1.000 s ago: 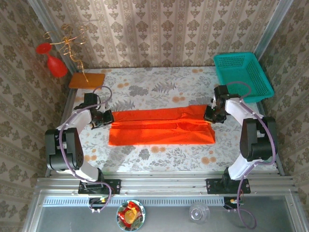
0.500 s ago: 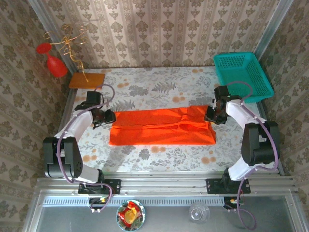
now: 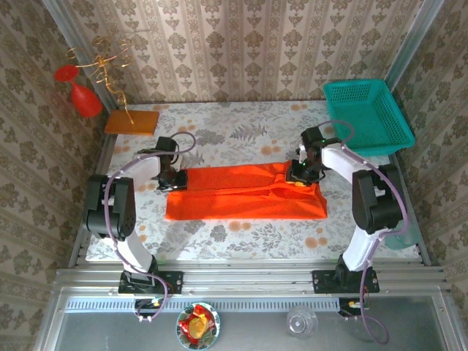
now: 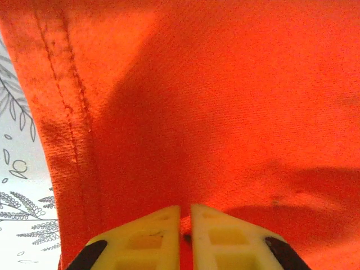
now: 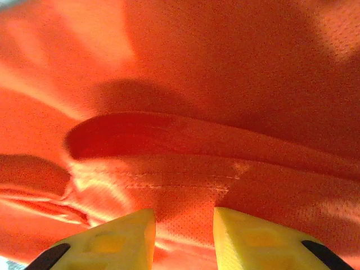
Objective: Fold the inside-out t-shirt
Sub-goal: Smooth out the T-shirt at the center of the table.
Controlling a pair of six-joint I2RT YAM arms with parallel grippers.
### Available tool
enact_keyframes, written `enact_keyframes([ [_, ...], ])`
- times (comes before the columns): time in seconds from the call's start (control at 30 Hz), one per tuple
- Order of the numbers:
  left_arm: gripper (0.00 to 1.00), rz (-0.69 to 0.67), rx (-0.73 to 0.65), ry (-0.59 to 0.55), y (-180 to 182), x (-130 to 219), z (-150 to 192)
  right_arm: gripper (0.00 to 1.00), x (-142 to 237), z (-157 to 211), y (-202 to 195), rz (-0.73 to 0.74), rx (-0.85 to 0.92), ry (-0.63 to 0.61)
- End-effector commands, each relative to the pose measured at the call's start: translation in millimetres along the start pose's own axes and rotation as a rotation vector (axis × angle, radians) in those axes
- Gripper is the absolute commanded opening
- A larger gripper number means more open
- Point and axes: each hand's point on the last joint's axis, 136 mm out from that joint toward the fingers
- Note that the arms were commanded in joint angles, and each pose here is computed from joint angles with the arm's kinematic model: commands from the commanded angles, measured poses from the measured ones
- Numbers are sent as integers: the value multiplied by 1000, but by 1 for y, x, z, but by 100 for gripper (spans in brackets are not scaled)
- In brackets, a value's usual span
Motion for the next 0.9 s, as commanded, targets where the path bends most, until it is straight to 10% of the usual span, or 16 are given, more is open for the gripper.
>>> enact_keyframes([
  [0.0, 8, -47, -10, 39, 14, -12, 10, 33, 7, -6, 3, 7, -11, -1],
  [0.43, 15, 34, -24, -120, -8, 26, -18, 40, 10, -38, 41, 53, 203, 22],
  [0.67, 17, 114, -31, -157, -32, 47, -23, 32, -9, -38, 50, 51, 242, 84],
  [0.87, 17, 145, -64, -141, -56, 45, -19, 5, 11, -14, 52, 113, 261, 92],
])
Point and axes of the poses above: each hand's point on the last joint's axis, 136 mm out from that joint toward the fingers, its own x axis back along the fingers, its own y axis along the line the jaws close on, z = x × y, and after that the axes turned 8 degrees about x, right-handed
